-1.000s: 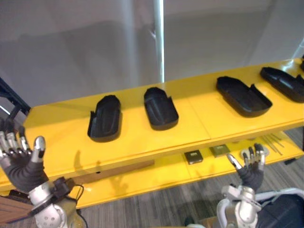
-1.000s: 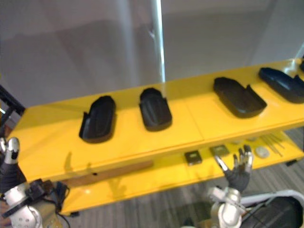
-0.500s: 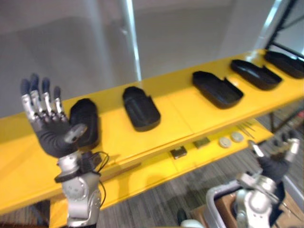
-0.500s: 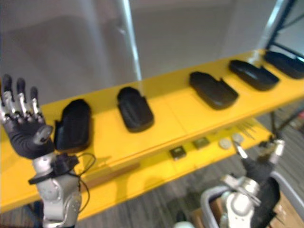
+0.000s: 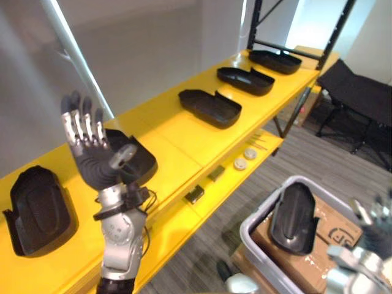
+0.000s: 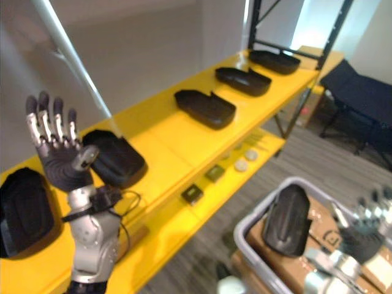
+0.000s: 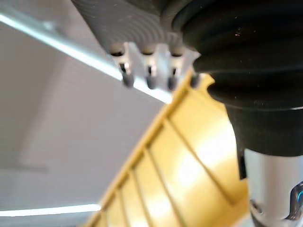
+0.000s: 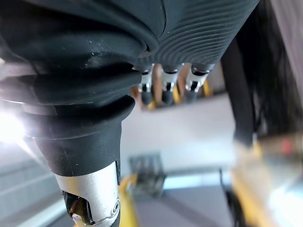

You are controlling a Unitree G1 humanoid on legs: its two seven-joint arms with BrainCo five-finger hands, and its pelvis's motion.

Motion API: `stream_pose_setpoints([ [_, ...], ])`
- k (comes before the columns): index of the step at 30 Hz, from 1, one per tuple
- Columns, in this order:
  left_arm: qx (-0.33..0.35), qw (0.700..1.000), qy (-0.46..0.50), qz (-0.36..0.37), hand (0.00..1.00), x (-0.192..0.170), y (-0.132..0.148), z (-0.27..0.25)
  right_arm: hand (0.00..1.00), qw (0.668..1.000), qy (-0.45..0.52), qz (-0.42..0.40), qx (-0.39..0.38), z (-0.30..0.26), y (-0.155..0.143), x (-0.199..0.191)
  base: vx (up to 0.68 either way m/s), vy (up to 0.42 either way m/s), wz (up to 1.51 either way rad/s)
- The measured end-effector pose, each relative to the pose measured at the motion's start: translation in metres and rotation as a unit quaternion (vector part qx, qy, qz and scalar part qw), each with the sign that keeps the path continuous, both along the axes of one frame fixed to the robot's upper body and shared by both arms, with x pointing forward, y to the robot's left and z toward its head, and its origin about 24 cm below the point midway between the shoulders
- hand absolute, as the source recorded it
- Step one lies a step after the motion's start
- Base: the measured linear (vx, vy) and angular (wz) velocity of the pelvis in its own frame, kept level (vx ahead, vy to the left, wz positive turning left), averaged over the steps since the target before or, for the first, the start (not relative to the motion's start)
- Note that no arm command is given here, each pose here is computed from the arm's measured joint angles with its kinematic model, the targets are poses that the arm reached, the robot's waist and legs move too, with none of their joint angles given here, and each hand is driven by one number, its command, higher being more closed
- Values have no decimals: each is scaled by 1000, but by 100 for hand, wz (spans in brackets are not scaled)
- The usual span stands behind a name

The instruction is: Walk over and take plastic housings, then place them on the shelf

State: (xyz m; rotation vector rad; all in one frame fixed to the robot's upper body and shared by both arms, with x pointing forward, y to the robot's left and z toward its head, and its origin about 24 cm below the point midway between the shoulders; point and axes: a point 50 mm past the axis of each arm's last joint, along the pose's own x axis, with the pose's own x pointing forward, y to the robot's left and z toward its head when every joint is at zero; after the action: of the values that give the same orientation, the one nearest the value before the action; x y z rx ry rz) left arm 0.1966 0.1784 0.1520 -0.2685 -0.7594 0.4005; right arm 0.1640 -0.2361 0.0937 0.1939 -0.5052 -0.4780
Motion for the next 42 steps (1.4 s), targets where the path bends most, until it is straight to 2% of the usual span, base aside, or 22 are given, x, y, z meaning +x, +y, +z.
stream_pose_setpoints([
  [4, 10, 1000, 0, 19, 0, -24, 9, -1, 0, 999, -14, 44, 2, 3, 17, 11, -17, 136, -29],
  [12, 9, 999, -30, 25, 0, -28, 12, 4, 0, 997, -1, 76, 20, -2, 31, 14, -66, 24, 20],
  [18, -4, 997, -74, -35, 0, -17, -2, 16, 0, 997, 38, 52, 33, -14, 32, 5, -89, 25, -4],
  [21, 5, 997, -63, -37, 0, -13, -4, 14, 0, 997, 45, 53, 38, -17, 33, 2, -284, 23, -104],
  [29, 21, 999, -39, 5, 0, -8, 8, 8, 0, 997, 31, 74, 12, -10, 40, 14, -216, -47, -80],
  [32, 18, 999, 19, 46, 0, 1, 23, -13, 0, 994, 80, 80, 4, -30, 48, 26, -29, -212, -90],
  [34, 21, 996, 65, 52, 0, 7, 27, -29, 0, 992, 105, 66, 2, -40, 43, 32, -111, -76, -139],
  [38, 39, 996, 41, 70, 0, 13, 38, -16, 0, 991, 129, 43, 14, -49, 35, 26, -74, -113, -76],
  [42, 15, 991, 29, 130, 0, 4, 57, -12, 0, 986, 152, 64, 16, -57, 32, 22, -88, -216, -63],
])
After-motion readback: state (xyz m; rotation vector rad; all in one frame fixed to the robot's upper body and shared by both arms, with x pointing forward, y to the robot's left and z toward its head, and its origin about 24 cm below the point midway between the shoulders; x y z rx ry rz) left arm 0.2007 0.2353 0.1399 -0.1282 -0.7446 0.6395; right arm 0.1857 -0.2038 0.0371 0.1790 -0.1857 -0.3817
